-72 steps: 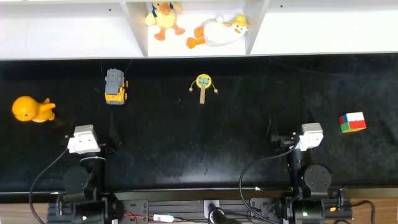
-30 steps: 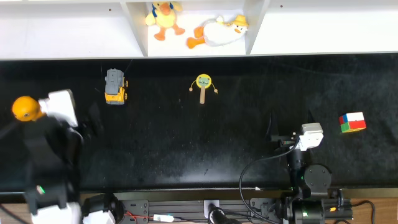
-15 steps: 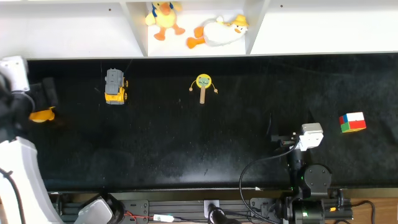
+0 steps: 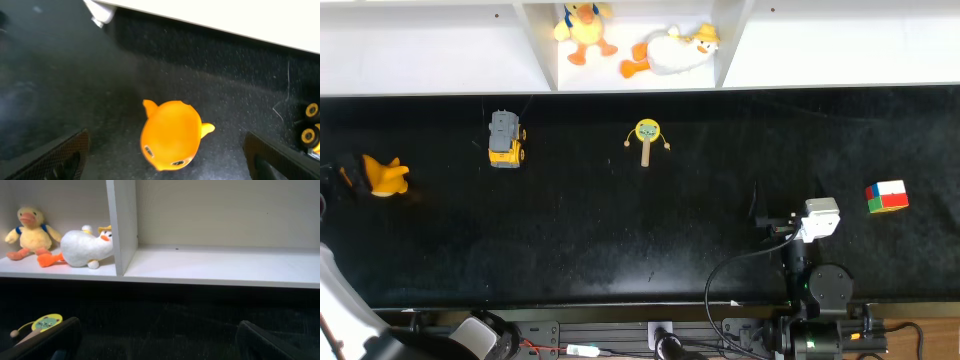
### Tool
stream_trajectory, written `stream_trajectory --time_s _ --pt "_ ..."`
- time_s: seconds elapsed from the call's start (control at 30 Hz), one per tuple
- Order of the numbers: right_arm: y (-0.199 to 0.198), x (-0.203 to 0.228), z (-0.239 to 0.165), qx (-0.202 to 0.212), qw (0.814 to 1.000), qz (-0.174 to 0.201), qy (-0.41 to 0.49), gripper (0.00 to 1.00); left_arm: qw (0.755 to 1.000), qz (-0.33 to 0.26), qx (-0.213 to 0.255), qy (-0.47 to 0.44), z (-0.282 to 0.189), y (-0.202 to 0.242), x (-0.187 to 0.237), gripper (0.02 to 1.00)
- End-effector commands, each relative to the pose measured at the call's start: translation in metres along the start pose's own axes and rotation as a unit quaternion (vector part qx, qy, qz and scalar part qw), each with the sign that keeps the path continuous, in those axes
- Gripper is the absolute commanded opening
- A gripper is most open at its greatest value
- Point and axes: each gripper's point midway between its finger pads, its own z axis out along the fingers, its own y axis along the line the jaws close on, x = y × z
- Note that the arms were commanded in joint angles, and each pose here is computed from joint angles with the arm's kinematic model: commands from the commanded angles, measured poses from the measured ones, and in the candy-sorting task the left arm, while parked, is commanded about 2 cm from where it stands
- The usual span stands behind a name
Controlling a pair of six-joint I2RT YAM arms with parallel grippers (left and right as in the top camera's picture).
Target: Store Toys
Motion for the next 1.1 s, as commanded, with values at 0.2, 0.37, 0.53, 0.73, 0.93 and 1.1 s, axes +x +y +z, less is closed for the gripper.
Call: stream_trajectory --time_s 0.2,0.37,0.53,0.73,0.93,1.1 --pt "0.002 0.004 0.0 -0.005 1.0 0.002 0.001 0.996 0.999 0.003 0.046 0.028 0.039 -0.007 0.011 0.998" --pt "0.002 0.004 0.0 -0.005 1.0 0.002 0.001 0.996 0.996 0.017 0.064 0.056 0.053 -0.014 0.03 0.998" --pt "0.002 0.004 0.0 -0.005 1.0 0.002 0.001 0.996 0.993 0.054 0.073 0.075 0.061 -0.025 0.045 0.998" --pt "0.002 0.004 0.0 -0.005 1.0 0.002 0.001 0.996 0.993 0.06 0.049 0.086 0.062 -0.017 0.047 0.998" --pt "0.002 0.004 0.0 -0.005 1.0 0.002 0.001 0.996 0.992 0.059 0.032 0.104 0.062 -0.012 0.055 0.998" --pt "0.002 0.004 0.0 -0.005 1.0 0.002 0.001 0.996 0.991 0.056 0.024 0.119 0.06 -0.008 0.061 0.998"
